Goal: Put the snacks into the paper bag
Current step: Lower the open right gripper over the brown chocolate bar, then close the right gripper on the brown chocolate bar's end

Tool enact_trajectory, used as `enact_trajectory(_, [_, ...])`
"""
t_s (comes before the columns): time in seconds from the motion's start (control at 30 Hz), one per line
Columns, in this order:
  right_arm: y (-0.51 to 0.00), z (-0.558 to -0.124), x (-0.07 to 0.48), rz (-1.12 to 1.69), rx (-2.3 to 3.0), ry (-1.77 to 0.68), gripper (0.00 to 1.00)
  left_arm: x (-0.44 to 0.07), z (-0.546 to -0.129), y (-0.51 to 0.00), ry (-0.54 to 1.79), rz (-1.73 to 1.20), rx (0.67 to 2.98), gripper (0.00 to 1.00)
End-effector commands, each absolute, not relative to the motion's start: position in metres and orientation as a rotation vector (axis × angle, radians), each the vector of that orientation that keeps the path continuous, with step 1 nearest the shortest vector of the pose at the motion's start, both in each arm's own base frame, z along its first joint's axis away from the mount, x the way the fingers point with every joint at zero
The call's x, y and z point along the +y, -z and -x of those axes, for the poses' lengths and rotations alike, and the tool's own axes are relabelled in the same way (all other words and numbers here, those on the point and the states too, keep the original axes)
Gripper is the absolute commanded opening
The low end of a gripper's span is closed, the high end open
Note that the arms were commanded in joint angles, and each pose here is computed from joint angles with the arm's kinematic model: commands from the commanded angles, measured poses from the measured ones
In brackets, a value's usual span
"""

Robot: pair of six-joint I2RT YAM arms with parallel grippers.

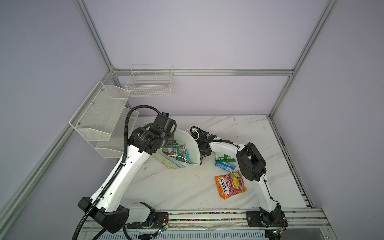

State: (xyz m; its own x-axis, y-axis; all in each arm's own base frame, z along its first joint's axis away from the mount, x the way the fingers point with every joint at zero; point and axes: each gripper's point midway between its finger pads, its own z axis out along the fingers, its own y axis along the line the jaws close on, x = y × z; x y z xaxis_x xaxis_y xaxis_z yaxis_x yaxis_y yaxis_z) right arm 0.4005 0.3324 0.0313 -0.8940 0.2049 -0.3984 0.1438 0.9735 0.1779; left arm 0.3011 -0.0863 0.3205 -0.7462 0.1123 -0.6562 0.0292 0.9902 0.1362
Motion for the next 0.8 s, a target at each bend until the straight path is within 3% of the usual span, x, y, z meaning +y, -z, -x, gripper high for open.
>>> enact_trajectory(0.0, [-0.012,-0.38,0.299,-0.219,2.764,0.007,0.48,-0.083,-0.298,-0.341,-0.131,-0.078,2.352,0.0])
enact_trajectory(0.33, [-0.031,-0.374,0.292,-0.202,2.727,-0.042,0.26,-0.084,-0.298,-0.34,-0.122,-0.077,2.355,0.0])
enact_trajectory(0.77, [-0.085,-0.373,0.295,-0.179,2.646,-0.177,0.25,-0.083,-0.297,-0.341,-0.123,-0.074,2.354,0.0])
